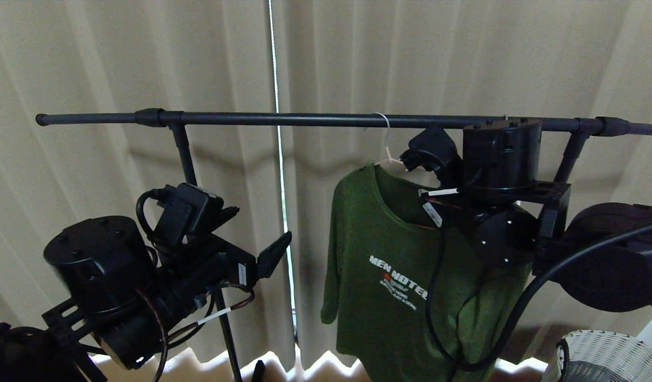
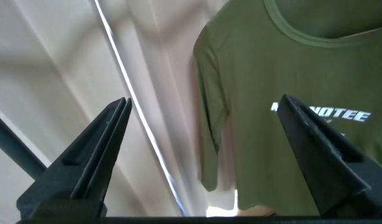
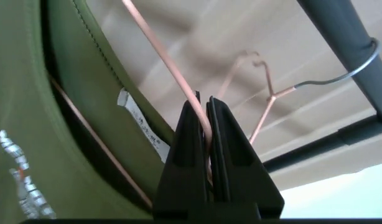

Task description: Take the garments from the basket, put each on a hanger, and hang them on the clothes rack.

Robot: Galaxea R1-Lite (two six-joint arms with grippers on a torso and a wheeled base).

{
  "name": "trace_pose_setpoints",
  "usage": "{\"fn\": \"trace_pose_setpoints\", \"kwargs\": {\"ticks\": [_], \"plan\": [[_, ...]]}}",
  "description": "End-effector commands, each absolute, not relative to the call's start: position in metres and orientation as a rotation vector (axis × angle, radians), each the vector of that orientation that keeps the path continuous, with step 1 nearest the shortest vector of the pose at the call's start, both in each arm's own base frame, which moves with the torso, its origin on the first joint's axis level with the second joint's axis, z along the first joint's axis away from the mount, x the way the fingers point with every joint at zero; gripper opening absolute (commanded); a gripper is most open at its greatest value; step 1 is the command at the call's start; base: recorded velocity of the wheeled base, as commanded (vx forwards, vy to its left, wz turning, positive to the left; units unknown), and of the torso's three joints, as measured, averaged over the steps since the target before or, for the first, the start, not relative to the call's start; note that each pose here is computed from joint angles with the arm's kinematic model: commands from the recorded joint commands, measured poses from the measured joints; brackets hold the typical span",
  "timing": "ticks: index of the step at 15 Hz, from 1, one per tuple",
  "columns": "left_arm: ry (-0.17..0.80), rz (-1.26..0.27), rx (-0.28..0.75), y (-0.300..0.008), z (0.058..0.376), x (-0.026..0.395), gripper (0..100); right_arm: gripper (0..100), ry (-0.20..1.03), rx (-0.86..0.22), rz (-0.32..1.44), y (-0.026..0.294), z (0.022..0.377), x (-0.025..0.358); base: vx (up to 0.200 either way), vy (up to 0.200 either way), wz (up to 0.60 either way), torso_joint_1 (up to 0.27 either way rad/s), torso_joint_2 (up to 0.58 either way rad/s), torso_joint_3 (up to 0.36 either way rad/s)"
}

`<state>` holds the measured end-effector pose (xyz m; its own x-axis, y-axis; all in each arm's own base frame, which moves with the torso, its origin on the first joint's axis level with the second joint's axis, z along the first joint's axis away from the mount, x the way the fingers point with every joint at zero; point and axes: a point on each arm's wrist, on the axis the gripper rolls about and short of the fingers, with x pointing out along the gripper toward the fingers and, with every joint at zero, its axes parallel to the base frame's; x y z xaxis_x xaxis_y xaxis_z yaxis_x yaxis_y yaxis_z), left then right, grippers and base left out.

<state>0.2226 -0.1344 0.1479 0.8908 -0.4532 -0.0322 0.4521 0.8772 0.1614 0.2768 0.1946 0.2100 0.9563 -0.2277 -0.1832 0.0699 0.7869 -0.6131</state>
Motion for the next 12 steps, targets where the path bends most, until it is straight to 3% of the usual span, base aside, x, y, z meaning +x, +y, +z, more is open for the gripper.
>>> {"fn": "trace_pose_setpoints", "kwargs": {"ticks": [1,2,8,9,12], "plan": [[-0.018,-0.468,0.163,-0.132,0.151,0.220,100,0,0.257,-0.650,-0.157,0.197,0.208,0.278,0.000,0.000,0.00,0.000,0.00,0.000],[-0.017,-0.469,0.163,-0.132,0.151,0.220,100,100,0.257,-0.648,-0.158,0.197,0.208,0.278,0.000,0.000,0.00,0.000,0.00,0.000],[-0.021,-0.465,0.160,-0.130,0.152,0.217,100,100,0.253,-0.565,-0.152,0.199,0.205,0.276,0.000,0.000,0.00,0.000,0.00,0.000],[-0.017,-0.462,0.161,-0.129,0.152,0.217,100,100,0.245,-0.484,-0.109,0.202,0.204,0.272,0.000,0.000,0.00,0.000,0.00,0.000],[-0.024,-0.451,0.159,-0.125,0.154,0.216,100,100,0.263,-0.414,-0.024,0.201,0.196,0.266,0.000,0.000,0.00,0.000,0.00,0.000]]}}
